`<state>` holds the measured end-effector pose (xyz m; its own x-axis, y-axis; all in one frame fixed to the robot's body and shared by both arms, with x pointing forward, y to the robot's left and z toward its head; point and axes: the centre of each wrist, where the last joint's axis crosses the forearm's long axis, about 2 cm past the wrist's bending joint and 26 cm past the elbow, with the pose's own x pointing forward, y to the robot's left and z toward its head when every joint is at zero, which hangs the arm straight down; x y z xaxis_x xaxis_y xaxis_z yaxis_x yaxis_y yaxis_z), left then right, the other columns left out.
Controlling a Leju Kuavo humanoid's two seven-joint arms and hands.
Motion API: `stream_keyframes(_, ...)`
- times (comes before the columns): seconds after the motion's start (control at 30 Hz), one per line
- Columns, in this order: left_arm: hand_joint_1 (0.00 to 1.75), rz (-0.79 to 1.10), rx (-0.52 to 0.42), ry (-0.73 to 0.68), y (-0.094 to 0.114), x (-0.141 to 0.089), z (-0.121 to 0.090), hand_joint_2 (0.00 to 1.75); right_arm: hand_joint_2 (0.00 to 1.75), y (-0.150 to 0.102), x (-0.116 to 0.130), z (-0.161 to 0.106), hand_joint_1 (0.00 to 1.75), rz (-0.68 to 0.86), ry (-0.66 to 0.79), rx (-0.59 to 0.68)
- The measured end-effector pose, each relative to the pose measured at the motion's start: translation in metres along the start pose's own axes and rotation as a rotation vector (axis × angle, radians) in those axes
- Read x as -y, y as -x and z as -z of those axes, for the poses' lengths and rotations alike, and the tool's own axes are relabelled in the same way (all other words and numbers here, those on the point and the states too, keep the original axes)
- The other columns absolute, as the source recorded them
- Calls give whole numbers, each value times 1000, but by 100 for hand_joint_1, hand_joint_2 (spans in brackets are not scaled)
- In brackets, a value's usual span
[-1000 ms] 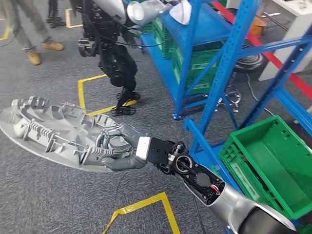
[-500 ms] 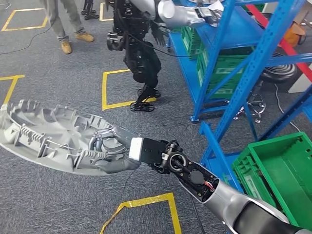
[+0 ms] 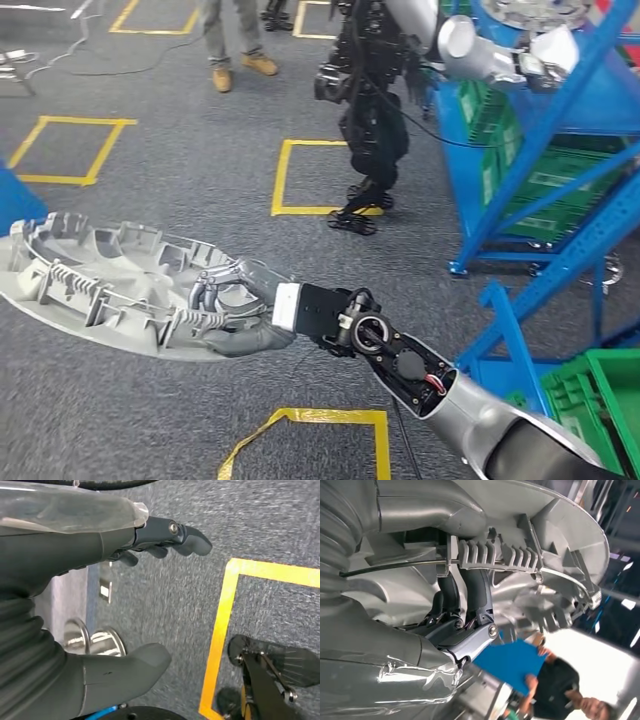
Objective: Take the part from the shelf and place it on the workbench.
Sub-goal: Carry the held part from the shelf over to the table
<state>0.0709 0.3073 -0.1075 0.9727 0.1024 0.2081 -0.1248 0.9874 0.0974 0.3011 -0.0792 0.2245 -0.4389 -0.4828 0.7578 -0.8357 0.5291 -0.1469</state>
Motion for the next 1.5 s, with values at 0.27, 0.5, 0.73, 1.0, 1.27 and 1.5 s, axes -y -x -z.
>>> stream_keyframes(0.27,0,1,5,4,3,2,0,175,175,-1,-1,7,175,2,-19,9)
stream_keyframes(0.5,0,16,9,4,3,2,0,175,175,-1,-2,8,175,-9,-14,-3)
stream_keyframes(0.73,0,21,9,6,3,3,0,175,175,-2,-2,9,175,-14,-13,-6)
stream_keyframes(1.0,0,29,12,8,2,4,0,175,175,-3,-4,8,175,-14,-7,-13)
stream_keyframes(1.27,0,30,7,7,3,4,-1,175,175,-5,-6,9,175,-16,-3,-11)
stream_keyframes(1.5,0,30,2,4,2,3,0,175,175,-5,-7,7,175,-10,0,-12)
